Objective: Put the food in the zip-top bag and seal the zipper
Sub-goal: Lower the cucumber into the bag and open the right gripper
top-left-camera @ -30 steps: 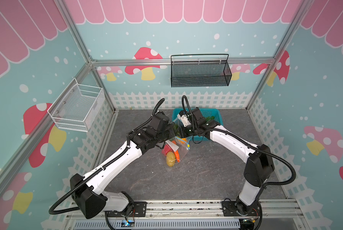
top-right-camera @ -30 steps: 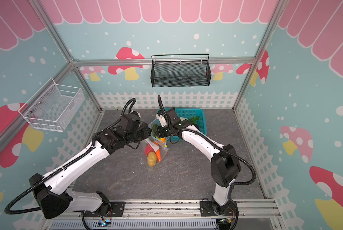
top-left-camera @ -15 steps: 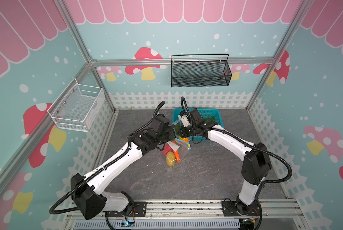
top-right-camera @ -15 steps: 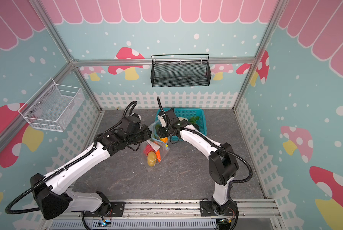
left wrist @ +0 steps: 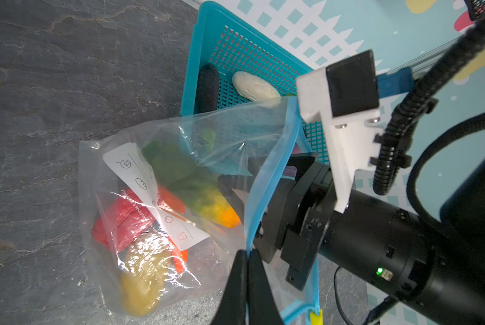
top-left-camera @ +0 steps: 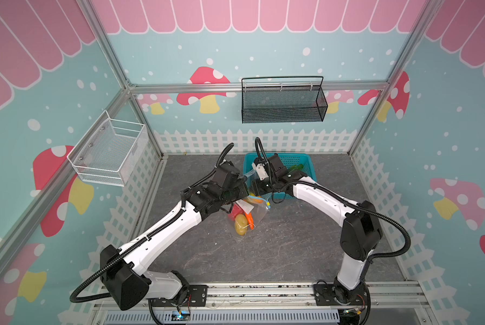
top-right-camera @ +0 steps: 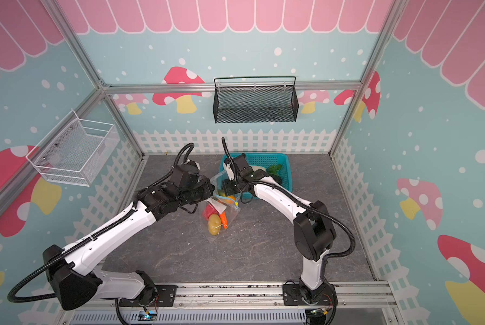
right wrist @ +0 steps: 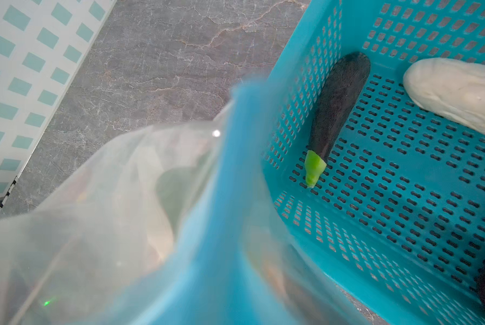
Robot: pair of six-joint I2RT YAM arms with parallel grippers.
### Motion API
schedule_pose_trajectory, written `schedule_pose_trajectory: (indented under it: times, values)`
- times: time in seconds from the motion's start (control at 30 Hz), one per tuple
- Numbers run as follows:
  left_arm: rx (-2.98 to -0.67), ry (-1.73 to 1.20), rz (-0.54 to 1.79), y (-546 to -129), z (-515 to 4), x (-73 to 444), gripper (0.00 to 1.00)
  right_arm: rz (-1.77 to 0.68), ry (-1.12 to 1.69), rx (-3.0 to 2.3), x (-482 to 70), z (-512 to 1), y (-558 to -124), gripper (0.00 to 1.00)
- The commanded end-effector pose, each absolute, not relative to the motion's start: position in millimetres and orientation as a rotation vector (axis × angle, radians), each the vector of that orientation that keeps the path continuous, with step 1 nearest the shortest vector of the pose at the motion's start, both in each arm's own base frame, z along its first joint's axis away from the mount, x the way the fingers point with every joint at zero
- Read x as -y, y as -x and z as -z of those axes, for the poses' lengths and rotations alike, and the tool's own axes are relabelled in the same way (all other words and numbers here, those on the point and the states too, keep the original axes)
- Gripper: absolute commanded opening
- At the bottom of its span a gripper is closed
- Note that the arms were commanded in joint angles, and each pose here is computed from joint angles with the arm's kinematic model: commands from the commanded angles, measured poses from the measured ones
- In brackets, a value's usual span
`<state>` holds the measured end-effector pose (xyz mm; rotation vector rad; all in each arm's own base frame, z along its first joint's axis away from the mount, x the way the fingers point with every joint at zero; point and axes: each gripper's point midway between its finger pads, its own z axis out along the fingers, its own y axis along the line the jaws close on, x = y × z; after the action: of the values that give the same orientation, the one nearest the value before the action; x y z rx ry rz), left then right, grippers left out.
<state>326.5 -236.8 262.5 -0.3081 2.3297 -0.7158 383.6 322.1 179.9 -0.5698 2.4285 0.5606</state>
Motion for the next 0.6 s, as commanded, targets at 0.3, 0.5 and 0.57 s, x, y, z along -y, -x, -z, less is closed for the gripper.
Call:
schedule_pose_trajectory:
  times: [0.3,0.5,0.57]
  values:
    - [-2.304,0.294,0.684,-325,-263,229,0.0,-0.634,0.58,-2.386,-321,-209,-365,0.56]
    - [-2.327,0.291,0.685,-320,-254,226,0.0,-0.565,0.511,-2.286,-289,-252,-355,0.58]
    - [-2.338,0.28,0.695,-319,-251,229,0.0,-0.533,0.485,-2.277,-276,-255,-357,0.59]
